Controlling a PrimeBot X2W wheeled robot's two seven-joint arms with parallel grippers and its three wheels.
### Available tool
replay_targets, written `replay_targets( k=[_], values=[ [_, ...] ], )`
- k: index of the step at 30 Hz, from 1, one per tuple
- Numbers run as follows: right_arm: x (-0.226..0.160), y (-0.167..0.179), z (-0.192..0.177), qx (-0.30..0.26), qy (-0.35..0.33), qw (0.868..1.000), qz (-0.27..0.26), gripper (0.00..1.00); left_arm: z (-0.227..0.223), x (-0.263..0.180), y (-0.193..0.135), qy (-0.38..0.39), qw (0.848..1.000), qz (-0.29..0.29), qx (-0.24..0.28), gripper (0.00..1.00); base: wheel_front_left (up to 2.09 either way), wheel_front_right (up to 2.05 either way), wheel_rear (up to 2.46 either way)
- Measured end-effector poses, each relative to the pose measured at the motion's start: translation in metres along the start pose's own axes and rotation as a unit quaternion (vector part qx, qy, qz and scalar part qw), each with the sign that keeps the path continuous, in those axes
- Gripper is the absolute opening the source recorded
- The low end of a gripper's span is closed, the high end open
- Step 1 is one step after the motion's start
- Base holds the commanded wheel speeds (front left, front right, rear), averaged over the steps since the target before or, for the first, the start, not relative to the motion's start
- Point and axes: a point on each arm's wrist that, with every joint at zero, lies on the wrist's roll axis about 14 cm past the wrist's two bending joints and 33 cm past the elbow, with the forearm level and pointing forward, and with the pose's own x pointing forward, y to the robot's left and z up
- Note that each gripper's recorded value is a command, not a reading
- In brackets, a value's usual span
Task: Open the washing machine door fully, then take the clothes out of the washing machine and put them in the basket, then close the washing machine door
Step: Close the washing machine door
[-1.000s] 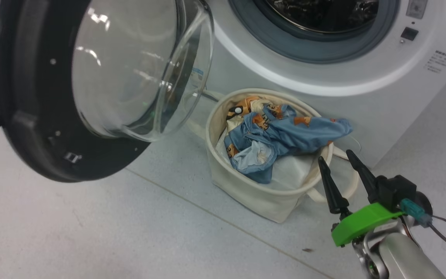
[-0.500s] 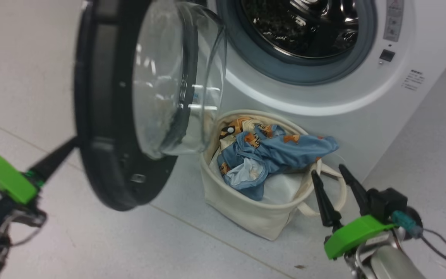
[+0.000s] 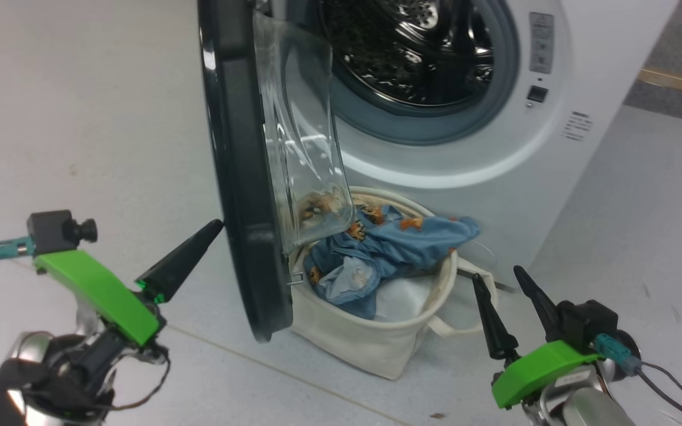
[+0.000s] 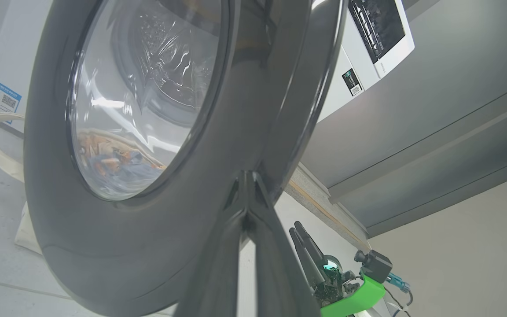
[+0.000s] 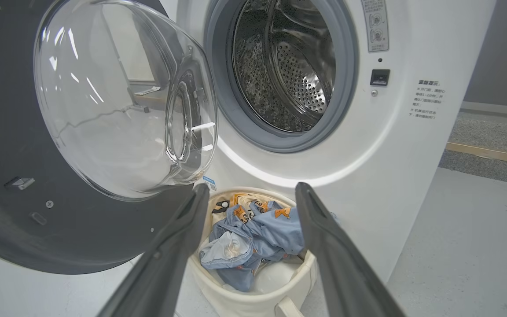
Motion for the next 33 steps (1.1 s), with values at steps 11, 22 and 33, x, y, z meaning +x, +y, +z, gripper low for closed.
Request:
replay_targets(
  k=[11,22,33],
  values=[
    [-0.025,-0.042,0.002,0.004,-0.006,0.998,-0.070,1.00,-0.031,0.054,-0.028,0.013,0.998,-0.052,0.012,0.00,0.00,0.00,0.00],
    [-0.060,-0.082,0.002,0.012,-0.011,0.988,-0.151,1.00,-0.058,0.118,-0.061,0.048,0.991,-0.115,0.048,0.00,0.00,0.00,0.00],
    [-0.098,-0.122,0.010,0.003,-0.018,0.973,-0.231,1.00,-0.076,0.184,-0.066,0.038,0.987,-0.132,0.079,0.00,0.00,0.00,0.00]
  ],
)
